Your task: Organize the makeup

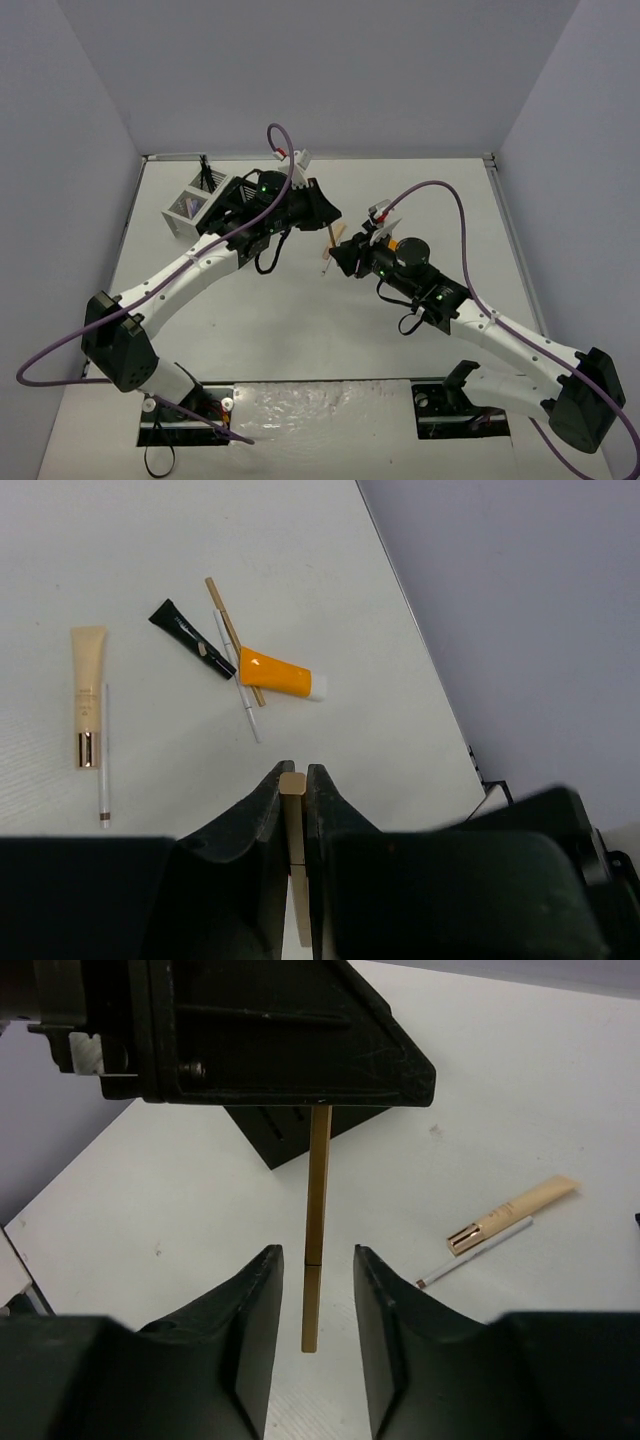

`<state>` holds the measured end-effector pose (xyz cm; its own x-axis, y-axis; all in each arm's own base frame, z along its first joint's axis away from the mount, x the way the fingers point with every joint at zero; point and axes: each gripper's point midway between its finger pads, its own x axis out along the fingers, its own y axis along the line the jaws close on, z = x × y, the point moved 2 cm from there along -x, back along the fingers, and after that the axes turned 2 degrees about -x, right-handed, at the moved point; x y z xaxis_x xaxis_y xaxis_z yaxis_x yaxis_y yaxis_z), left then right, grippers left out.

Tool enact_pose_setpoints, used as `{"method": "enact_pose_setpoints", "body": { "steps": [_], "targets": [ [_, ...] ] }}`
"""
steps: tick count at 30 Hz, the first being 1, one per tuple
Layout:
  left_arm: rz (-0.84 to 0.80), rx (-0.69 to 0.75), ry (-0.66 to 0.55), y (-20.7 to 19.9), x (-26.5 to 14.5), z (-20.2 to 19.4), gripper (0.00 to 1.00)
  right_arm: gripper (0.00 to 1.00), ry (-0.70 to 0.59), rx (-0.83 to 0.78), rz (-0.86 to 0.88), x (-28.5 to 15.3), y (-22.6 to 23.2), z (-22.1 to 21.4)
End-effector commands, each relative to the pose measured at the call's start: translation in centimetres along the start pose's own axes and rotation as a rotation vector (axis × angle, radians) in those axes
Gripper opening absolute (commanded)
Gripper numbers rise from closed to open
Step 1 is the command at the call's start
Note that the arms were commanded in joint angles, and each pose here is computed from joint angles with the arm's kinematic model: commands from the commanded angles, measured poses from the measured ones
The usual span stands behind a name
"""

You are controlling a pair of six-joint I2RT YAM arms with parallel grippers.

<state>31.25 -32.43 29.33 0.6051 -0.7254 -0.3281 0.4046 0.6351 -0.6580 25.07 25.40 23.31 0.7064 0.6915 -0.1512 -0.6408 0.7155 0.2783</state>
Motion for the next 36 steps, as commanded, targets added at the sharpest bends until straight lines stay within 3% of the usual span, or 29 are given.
{"method": "enact_pose_setpoints", "body": {
  "steps": [1,4,8,12,16,25,28,32,36],
  "targets": [
    [-0.045,0.105,-0.142,-2.4,-0.9,4.9,0.00,0.66,-0.100,-0.008,-0.030,0.2,-0.1,2.8],
    [0.067,0.202,-0.202,-0.6,-1.2,7.5,0.00,0.81,-0.094,-0.017,-0.111,-0.1,-1.3,2.9],
    [0.299,0.347,-0.312,3.9,-2.3,12.7,0.00,0.89,-0.069,-0.035,-0.232,-1.1,-3.3,2.4],
    [0.487,0.435,-0.406,8.9,-3.7,17.6,0.00,0.91,-0.040,-0.048,-0.295,-1.9,-4.5,1.4],
    [0.595,0.435,-0.457,13.5,-4.2,20.9,0.00,0.91,-0.009,-0.052,-0.356,-2.3,-5.7,0.4],
    [0.677,0.399,-0.470,21.5,-1.8,22.8,0.04,0.91,0.044,-0.065,-0.405,-3.0,-6.8,-1.1],
    [0.677,0.380,-0.466,22.8,-1.5,22.5,0.17,0.91,0.058,-0.064,-0.431,-3.3,-7.2,-1.5],
    [0.701,0.365,-0.428,24.1,-1.3,21.1,0.46,0.88,0.082,-0.017,-0.564,-4.1,-9.2,-2.3],
    [0.713,0.358,-0.431,23.6,-2.7,20.7,0.60,0.84,0.158,0.062,-0.642,-4.1,-11.7,-3.8]
  ]
}}
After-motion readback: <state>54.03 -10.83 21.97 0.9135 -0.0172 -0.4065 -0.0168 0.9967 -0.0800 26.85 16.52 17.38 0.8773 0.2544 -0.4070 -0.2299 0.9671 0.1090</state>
